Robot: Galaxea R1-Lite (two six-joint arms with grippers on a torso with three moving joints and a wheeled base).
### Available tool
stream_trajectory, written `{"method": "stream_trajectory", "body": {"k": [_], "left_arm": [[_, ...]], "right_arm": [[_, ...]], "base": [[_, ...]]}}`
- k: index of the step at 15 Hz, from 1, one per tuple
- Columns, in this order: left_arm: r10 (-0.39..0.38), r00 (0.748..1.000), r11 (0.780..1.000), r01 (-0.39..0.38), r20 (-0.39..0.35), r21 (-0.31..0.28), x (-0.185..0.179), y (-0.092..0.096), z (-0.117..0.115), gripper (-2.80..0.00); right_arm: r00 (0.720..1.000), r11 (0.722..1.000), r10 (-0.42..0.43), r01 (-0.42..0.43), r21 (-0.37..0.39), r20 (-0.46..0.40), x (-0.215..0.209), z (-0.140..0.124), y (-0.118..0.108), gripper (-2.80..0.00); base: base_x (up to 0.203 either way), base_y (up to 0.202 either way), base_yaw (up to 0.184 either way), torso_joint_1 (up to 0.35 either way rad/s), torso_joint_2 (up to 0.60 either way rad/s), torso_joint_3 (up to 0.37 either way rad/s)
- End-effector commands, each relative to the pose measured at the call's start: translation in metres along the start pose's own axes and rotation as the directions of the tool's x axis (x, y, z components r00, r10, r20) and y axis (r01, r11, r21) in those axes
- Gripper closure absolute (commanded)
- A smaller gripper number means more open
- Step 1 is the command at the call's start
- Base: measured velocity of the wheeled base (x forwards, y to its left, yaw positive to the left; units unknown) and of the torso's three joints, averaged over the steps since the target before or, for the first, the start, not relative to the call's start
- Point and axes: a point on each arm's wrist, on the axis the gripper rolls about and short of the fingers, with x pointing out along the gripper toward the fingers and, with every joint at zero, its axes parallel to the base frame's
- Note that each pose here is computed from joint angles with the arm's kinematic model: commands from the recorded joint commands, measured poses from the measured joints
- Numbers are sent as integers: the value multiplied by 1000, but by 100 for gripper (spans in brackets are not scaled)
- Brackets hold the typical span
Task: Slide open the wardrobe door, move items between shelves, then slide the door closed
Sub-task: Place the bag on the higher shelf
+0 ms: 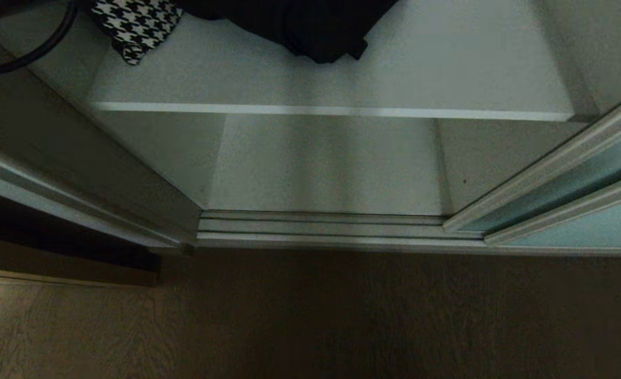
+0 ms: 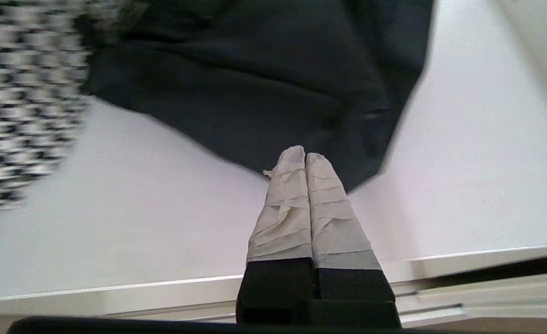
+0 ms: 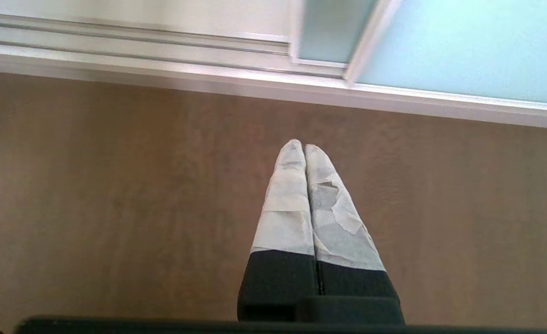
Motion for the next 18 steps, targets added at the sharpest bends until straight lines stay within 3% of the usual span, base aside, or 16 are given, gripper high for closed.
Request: {"method": "stream_trajectory", "body": {"k": [1,7,9,11,13,16,18], "left_arm": [[-1,1000,1000,1,-7,6,-5,4,3,0],[-19,994,998,26,-105,58,-21,15,3,0],[-87,991,992,95,-99,77,-43,36,19,0],[-152,979,973,173,-134,155,-69,60,28,0],[-172,978,953,197,-121,231,-93,82,38,0],[-134,985,935,163,-110,315,-128,106,37,0],[-11,994,931,51,-111,362,-144,118,31,0]], "right_arm": [[1000,1000,1,-1,0,3,0,0,0,0],[1000,1000,1,-1,0,3,0,0,0,0],[1000,1000,1,-1,0,3,0,0,0,0],[1000,1000,1,-1,0,3,0,0,0,0],[1000,1000,1,-1,0,3,0,0,0,0],[1000,1000,1,-1,0,3,0,0,0,0],[1000,1000,1,-1,0,3,0,0,0,0]], "base": [[0,-198,3,12,-2,2],[0,-158,3,2,3,2],[0,0,0,0,0,0],[0,0,0,0,0,0],[0,0,0,0,0,0],[0,0,0,0,0,0],[0,0,0,0,0,0]]}}
